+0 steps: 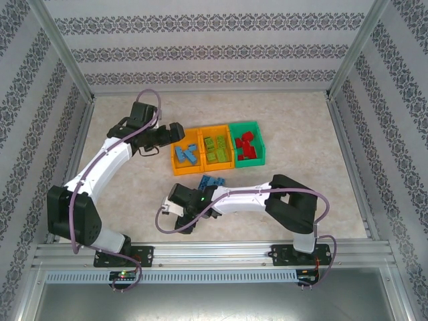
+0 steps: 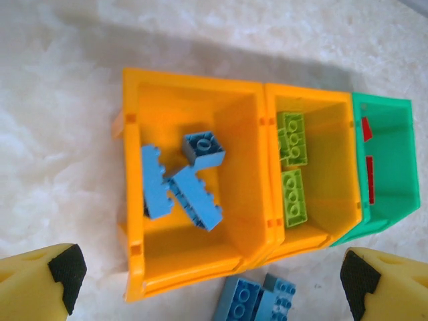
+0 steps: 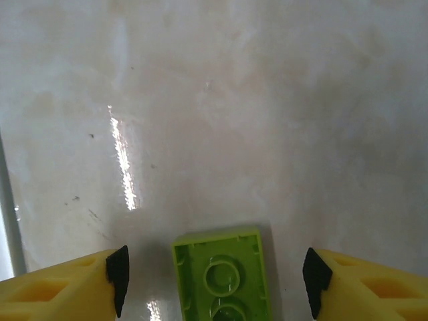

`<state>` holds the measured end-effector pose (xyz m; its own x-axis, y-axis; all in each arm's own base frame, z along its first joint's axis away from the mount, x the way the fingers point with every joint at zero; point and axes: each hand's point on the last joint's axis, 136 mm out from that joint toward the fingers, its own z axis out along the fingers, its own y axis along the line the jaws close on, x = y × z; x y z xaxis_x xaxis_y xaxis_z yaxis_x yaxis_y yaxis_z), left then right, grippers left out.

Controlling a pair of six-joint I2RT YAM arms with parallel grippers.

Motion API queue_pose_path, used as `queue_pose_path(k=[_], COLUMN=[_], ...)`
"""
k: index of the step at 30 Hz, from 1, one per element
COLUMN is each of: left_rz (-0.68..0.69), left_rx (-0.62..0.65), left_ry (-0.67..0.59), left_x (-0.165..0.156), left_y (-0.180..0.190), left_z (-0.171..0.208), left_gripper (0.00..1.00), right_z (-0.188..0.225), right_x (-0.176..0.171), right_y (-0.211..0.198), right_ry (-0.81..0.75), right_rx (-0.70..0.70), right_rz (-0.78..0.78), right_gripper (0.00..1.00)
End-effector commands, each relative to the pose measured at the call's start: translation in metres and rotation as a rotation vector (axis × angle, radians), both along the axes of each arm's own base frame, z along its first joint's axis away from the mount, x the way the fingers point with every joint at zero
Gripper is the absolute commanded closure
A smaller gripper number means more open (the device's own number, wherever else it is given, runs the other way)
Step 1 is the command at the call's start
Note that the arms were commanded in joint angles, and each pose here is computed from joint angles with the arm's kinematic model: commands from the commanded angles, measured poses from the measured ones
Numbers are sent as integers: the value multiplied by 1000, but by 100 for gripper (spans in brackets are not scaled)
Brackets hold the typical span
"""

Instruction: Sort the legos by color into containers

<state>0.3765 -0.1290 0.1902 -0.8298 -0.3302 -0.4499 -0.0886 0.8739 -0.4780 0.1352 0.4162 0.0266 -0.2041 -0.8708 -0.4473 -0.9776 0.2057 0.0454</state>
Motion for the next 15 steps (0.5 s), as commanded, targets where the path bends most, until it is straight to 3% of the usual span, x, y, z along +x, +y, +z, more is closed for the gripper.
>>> queue_pose_path(k=[1, 15], left_rz=[0, 22], left_rx=[-43, -56], left_ry=[-45, -36], left_x=[-3, -13], left_y=[1, 9], left_z=[14, 9], left_gripper=[1, 1], right_z=[-5, -29], right_x=[1, -3], right_y=[0, -15], right_ry=[12, 77], right_rx=[-27, -121], right_rz=[19, 66], right_gripper=[30, 59])
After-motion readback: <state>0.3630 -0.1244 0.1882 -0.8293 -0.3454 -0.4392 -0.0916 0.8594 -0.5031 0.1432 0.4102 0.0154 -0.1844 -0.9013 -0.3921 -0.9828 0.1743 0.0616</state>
